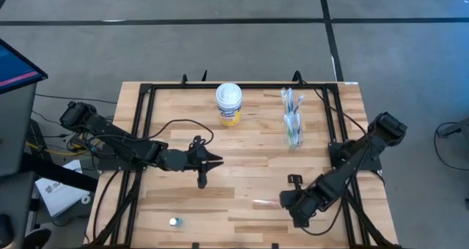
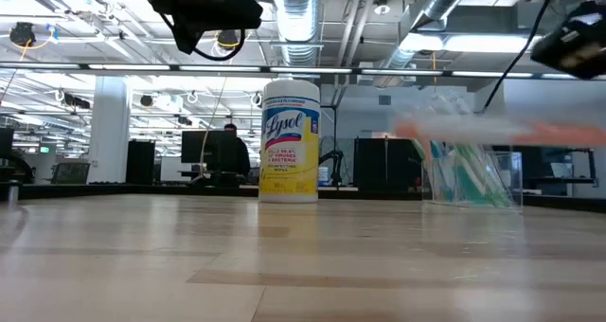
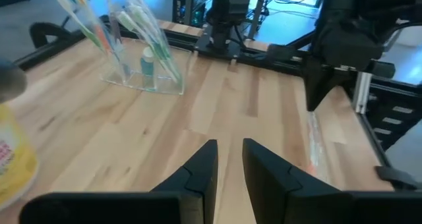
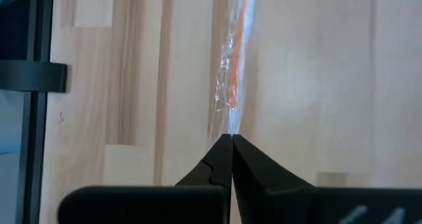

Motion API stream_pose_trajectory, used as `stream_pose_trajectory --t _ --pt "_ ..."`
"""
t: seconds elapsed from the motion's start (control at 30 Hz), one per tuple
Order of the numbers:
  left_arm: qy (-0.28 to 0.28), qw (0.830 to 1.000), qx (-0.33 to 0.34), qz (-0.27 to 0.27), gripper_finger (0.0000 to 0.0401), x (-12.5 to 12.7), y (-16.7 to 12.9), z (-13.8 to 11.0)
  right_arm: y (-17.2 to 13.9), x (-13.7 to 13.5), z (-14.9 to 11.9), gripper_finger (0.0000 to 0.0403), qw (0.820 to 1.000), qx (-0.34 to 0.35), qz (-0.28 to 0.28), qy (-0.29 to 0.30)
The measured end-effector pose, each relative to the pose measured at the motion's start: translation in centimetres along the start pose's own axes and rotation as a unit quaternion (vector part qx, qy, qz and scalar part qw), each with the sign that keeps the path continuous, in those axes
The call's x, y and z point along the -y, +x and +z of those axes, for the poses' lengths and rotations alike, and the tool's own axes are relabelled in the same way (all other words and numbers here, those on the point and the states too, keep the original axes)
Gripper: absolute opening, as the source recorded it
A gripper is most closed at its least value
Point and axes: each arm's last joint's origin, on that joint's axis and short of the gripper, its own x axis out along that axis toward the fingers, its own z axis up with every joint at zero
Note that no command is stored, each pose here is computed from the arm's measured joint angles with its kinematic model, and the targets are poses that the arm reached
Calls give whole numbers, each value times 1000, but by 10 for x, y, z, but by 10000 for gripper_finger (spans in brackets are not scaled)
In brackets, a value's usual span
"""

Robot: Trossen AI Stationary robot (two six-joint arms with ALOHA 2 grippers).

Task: Pick & Place toothbrushing station
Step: Put the orange toothbrush into the transparent organizer

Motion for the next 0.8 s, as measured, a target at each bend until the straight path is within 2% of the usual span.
stream_pose_trajectory --t 0.2,0.33,0.57,0.8 --pt "-20 1000 -2 -18 67 3 4 -2 -14 4 18 0 999 7 -22 -29" --pt "-39 999 3 -19 67 3 17 -7 -22 8 30 0 998 18 -35 -51" --pt "-107 989 -18 -97 67 -7 47 -15 -31 20 48 0 996 15 -49 -70" --pt "-177 968 -65 -167 79 -21 68 -24 -37 31 59 0 994 10 -60 -93"
